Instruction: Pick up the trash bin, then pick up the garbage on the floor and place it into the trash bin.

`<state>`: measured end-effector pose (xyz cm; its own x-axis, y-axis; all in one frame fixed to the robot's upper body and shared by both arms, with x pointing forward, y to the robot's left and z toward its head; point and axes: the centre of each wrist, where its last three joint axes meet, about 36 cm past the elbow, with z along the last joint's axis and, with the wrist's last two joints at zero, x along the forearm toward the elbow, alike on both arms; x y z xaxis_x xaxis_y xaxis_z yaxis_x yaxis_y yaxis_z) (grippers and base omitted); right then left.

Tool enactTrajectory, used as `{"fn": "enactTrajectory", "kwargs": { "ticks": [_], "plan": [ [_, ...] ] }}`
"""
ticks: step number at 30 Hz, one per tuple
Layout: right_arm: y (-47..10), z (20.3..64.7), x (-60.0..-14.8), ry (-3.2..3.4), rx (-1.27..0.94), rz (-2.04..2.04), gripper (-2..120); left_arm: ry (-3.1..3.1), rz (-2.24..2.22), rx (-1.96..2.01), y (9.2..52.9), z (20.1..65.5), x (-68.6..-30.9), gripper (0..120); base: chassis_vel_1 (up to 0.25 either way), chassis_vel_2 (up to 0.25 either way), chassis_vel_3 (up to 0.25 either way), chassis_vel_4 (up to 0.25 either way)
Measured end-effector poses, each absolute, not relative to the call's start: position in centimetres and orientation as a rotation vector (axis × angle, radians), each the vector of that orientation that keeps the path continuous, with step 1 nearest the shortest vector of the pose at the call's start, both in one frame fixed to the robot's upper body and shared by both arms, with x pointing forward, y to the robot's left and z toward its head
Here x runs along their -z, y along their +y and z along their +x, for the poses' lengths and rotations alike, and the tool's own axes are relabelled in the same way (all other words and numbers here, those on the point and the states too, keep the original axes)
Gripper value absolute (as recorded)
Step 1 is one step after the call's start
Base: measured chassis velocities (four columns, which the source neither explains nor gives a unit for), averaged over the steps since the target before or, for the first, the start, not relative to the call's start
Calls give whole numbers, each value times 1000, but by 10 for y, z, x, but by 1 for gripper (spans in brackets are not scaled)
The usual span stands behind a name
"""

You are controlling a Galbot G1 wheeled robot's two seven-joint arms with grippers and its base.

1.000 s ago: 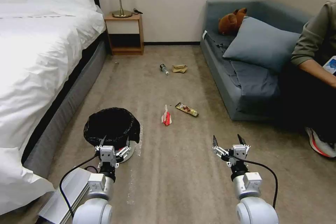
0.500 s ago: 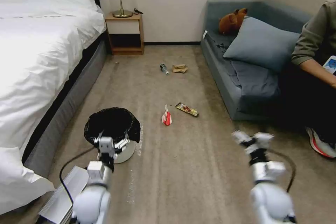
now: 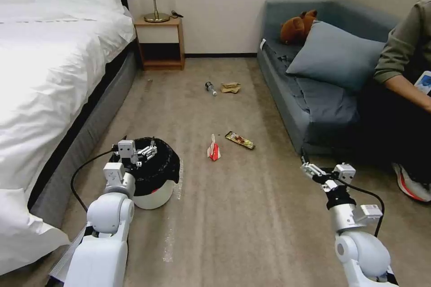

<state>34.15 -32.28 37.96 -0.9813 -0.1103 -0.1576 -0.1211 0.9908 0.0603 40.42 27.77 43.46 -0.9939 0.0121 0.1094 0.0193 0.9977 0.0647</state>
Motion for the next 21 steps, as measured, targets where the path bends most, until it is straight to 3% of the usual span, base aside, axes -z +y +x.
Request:
{"fn": "enactTrajectory", "kwargs": {
  "ticks": [6, 10, 21],
  "plan": [
    [-310, 341, -372, 2994, -130, -197, 100, -2953, -67, 102, 282, 362, -441, 100, 0, 0, 0, 0],
    [-305, 342, -369, 2981, -157, -181, 100, -2900, 168, 71, 300, 346, -445, 100, 0, 0, 0, 0],
    [-307, 333, -363, 2982, -102, -176, 100, -2774, 590, -166, 327, 364, -441, 100, 0, 0, 0, 0]
  ]
}}
